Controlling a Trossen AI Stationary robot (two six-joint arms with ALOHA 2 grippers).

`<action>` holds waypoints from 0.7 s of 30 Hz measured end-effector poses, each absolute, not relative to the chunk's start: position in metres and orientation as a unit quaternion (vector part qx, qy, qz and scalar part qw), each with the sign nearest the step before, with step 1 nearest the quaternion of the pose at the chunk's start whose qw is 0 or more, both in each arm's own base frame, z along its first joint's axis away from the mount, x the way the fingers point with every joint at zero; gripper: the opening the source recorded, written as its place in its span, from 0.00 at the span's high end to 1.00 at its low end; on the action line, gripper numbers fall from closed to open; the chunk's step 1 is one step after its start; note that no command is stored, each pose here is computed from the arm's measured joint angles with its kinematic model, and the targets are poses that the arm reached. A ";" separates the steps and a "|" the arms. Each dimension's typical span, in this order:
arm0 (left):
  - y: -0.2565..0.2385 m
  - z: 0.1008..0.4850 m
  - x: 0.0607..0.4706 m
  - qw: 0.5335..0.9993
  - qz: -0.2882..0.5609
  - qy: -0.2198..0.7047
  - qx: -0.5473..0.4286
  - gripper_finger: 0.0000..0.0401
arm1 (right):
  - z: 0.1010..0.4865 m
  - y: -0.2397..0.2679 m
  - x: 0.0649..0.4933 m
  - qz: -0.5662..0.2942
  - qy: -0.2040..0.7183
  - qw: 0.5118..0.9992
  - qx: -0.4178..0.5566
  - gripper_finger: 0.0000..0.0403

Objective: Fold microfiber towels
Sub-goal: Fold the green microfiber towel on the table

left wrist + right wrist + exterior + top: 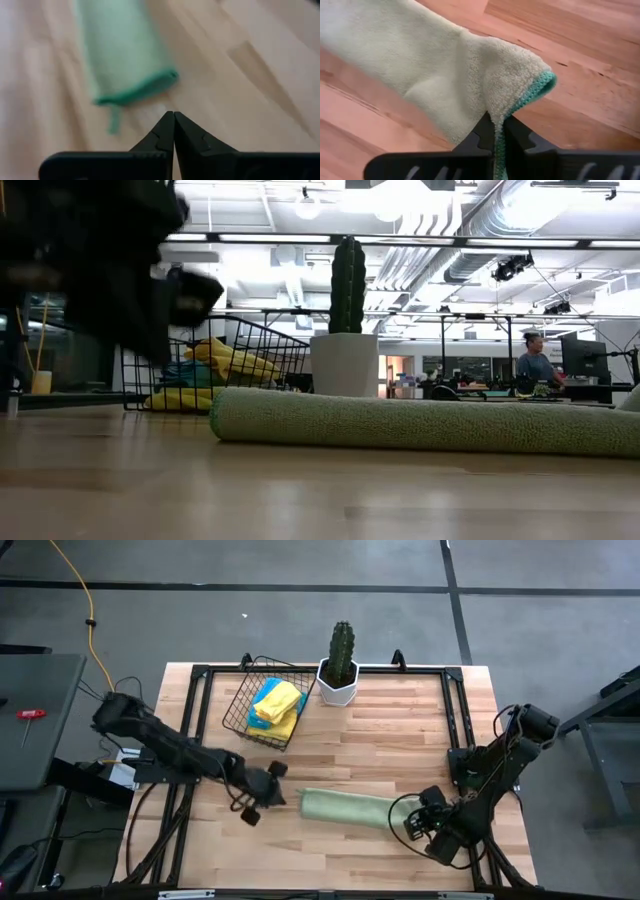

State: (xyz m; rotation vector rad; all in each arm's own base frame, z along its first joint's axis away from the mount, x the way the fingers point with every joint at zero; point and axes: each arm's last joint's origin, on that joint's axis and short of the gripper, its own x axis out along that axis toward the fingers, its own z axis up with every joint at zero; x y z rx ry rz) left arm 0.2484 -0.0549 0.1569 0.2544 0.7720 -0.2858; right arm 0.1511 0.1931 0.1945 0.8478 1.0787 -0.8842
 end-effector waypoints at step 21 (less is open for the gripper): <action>-0.062 0.088 0.298 0.911 -0.127 0.376 0.116 1.00 | 0.204 0.185 0.202 -0.323 0.304 0.789 0.426 1.00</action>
